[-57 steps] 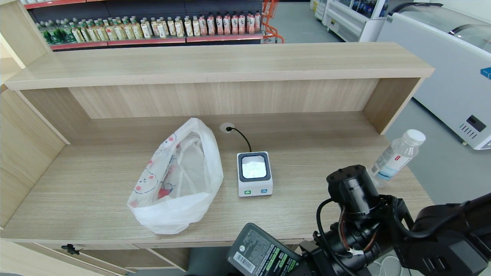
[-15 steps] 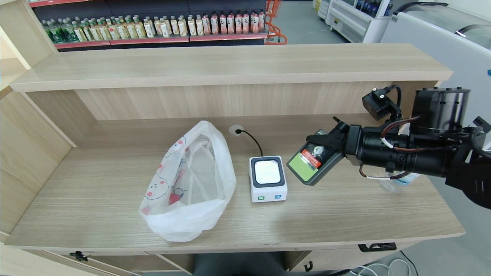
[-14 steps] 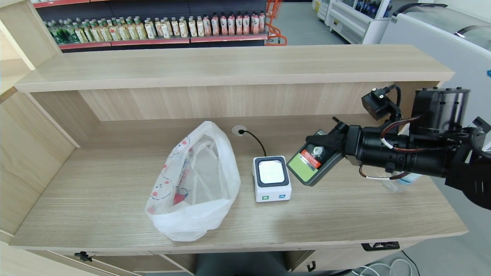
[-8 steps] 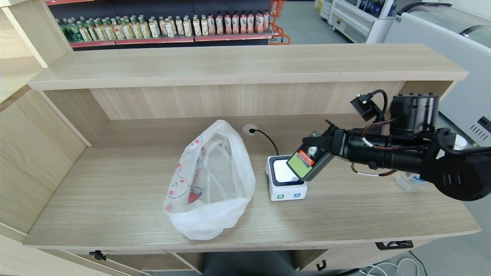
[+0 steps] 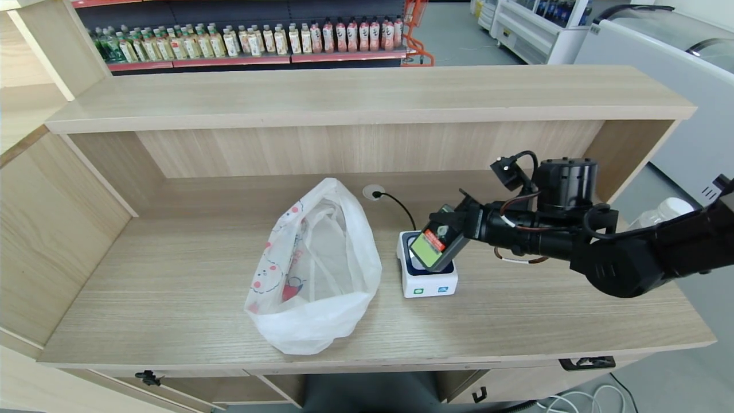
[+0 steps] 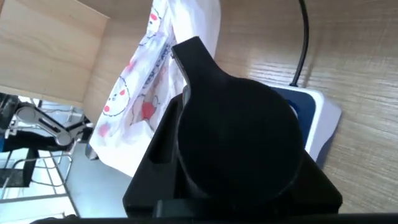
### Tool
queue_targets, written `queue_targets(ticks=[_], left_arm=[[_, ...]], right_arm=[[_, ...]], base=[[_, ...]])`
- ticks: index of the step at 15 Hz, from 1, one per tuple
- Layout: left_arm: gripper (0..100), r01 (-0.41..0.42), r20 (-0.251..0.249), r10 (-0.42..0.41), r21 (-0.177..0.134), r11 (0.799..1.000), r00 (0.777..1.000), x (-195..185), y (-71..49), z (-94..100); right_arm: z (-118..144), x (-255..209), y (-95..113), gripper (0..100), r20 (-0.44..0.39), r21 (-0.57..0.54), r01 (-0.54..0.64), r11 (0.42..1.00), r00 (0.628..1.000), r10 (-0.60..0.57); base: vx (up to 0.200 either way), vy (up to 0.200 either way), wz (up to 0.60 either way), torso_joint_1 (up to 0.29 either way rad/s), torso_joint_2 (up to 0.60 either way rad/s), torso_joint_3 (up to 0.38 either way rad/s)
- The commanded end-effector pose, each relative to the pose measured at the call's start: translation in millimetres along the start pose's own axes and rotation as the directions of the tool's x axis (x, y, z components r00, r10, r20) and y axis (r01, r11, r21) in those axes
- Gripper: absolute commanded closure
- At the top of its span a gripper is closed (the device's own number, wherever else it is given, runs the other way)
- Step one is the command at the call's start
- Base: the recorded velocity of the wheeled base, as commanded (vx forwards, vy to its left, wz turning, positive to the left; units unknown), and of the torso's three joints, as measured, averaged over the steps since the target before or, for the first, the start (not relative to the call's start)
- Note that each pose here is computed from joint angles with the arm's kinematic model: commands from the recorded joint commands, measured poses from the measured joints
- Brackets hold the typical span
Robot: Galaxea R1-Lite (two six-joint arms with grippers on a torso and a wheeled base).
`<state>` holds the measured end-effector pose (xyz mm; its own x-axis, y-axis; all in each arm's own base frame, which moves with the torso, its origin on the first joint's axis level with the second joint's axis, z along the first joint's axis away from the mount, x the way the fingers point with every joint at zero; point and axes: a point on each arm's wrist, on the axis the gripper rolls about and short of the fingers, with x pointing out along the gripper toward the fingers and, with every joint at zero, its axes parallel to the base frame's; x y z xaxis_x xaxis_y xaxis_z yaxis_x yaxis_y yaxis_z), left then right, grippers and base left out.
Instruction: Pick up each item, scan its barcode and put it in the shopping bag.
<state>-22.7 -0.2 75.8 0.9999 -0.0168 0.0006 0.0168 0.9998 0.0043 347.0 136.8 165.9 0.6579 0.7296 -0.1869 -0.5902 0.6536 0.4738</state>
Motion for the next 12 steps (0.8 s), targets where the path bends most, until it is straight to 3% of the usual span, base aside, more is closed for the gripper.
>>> queue_targets(ticks=[1,12], left_arm=[[0,0.000,0.001,0.000,0.000,1.000,1.000,0,0.0,0.1],[0,0.000,0.001,0.000,0.000,1.000,1.000,0,0.0,0.1]], right_arm=[[-9,13,-10,100,-0.024,0.013,0.006,1.000,1.000,-0.006],[-10,25,-8,100,-0.024,0.003,-0.010,1.000,1.000,0.010]], base=[[0.000,0.000,0.00,0.000,0.00,0.000],[0.000,0.000,0.00,0.000,0.00,0.000]])
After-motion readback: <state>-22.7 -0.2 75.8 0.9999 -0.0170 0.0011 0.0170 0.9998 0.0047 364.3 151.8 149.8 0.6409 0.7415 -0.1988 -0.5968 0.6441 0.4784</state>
